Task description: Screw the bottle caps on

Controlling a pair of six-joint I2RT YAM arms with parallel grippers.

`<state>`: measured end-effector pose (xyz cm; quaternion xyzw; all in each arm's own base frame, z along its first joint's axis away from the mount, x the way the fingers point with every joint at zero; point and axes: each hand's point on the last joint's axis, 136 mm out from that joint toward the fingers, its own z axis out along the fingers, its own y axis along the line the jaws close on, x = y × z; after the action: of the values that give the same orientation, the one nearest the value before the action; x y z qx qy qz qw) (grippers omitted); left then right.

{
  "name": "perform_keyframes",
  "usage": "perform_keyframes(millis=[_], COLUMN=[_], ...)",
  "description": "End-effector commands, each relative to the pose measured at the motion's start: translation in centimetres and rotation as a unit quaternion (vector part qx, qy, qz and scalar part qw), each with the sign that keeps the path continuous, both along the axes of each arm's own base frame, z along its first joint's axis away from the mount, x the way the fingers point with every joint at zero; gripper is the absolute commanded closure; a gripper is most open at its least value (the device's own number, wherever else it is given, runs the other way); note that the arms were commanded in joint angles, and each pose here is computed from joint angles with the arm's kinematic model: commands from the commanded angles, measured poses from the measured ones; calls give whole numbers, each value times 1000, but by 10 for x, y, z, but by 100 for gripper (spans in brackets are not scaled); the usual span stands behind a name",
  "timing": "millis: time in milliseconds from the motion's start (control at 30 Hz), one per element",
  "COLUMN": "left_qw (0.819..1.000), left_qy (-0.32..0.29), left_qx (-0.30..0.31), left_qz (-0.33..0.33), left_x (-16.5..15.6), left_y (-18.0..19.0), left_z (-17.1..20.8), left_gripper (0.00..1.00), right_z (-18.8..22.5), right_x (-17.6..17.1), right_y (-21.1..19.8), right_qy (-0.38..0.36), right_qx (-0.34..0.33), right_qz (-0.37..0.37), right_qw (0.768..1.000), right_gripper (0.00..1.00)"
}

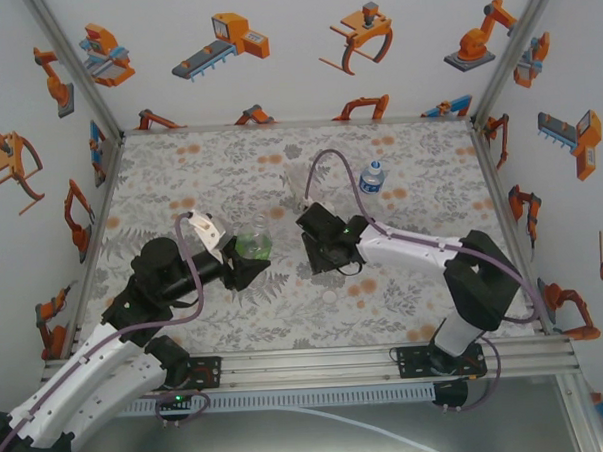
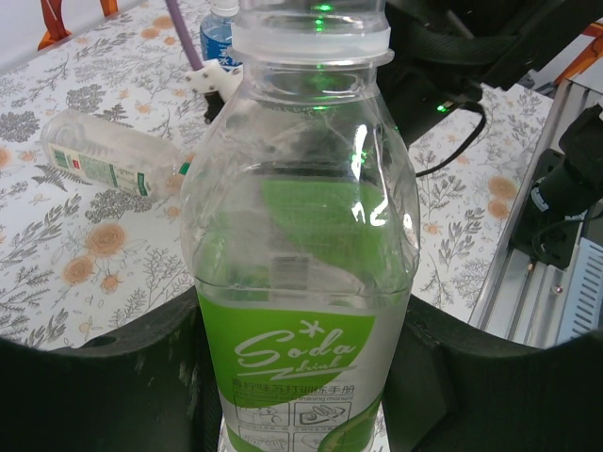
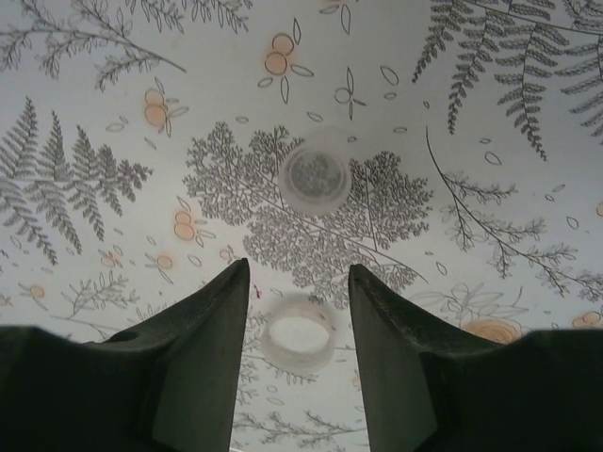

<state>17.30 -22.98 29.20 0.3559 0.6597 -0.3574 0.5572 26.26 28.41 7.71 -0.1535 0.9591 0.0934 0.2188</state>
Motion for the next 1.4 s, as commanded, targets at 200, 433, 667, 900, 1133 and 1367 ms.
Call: perform_keyframes(millis=[200,433,667,900,1133,1367], left_qw=[1000,1000,1000,1000,1000,1000], left_qy=[-8,-8,-6,-2,0,4], left_qx=[-23,-23,-21,-21,-18,-17], left_qz=[-7,-5,-6,-4,-1,-1], left_x=[-5,-5,-6,-6,-4,-4], left_y=[1,1,2,2,2,1], left_z=[17,18,16,14,12,10], left_gripper=[93,93,93,93,93,93], right_z=[-15,-19,-20,-30,-35,-38], right_x=[23,34,38,29,19,-3], right_y=[7,10,18,17,20,36], right_qy=[-15,-21,-20,7,23,45], right_qx=[-25,-38,-35,-34,-21,-10], right_qz=[-15,-4,13,13,15,39], right_qw=[999,999,999,999,999,998], right_gripper=[52,55,58,60,66,71])
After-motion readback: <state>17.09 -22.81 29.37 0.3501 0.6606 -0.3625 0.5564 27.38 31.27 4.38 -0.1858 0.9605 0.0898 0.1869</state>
